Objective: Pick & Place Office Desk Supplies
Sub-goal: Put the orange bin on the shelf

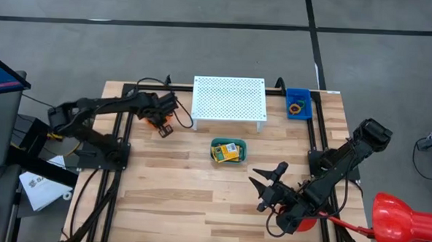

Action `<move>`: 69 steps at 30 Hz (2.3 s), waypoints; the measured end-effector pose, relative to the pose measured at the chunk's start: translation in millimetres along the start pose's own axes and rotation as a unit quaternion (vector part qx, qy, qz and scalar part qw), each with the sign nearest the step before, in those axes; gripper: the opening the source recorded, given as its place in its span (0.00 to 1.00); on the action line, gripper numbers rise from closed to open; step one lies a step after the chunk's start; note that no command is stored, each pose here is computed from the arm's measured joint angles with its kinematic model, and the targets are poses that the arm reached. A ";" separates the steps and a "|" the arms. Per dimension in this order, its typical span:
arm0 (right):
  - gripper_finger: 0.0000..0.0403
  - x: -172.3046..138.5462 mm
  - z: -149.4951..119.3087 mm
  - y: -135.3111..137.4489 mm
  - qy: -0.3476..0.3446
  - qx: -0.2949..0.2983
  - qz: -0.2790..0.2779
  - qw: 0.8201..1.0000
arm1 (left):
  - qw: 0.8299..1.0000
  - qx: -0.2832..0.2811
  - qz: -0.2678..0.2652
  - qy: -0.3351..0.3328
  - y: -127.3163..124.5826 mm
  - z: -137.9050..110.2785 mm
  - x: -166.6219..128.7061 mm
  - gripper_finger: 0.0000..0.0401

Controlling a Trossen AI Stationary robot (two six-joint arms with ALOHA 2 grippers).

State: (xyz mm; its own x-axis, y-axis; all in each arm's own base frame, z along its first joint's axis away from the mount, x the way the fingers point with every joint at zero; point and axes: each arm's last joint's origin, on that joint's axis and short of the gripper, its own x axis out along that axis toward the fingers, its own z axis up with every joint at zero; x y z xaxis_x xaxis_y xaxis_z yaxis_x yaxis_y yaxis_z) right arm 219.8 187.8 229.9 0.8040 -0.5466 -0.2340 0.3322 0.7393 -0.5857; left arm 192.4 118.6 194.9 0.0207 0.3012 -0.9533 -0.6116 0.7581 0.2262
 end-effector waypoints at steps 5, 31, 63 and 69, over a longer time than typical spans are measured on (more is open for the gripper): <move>0.38 0.1 0.1 0.0 0.000 0.000 0.000 1.000 | 0.997 0.051 -0.032 -0.043 -12.5 -15.7 -31.0 0.01; 0.38 3.2 0.0 -1.3 0.003 0.000 -0.006 1.000 | 0.950 0.285 0.055 -0.116 -90.8 5.7 -132.0 0.01; 0.38 5.6 -1.0 -3.4 0.005 -0.012 -0.023 1.000 | 0.933 0.322 0.080 -0.137 -52.3 154.9 -133.5 0.01; 0.38 5.3 -1.2 -3.4 0.005 -0.013 -0.022 1.000 | 0.939 0.309 0.077 -0.131 -42.8 169.1 -120.7 0.01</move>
State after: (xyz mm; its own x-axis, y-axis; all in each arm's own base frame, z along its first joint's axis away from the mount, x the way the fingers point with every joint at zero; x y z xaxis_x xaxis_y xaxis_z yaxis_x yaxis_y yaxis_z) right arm 222.4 181.9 229.7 0.7838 -0.5828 -0.2144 0.3547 0.7036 -0.6158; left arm 349.8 147.6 334.0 0.2125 0.5059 -0.8360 -0.0490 0.8600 0.5080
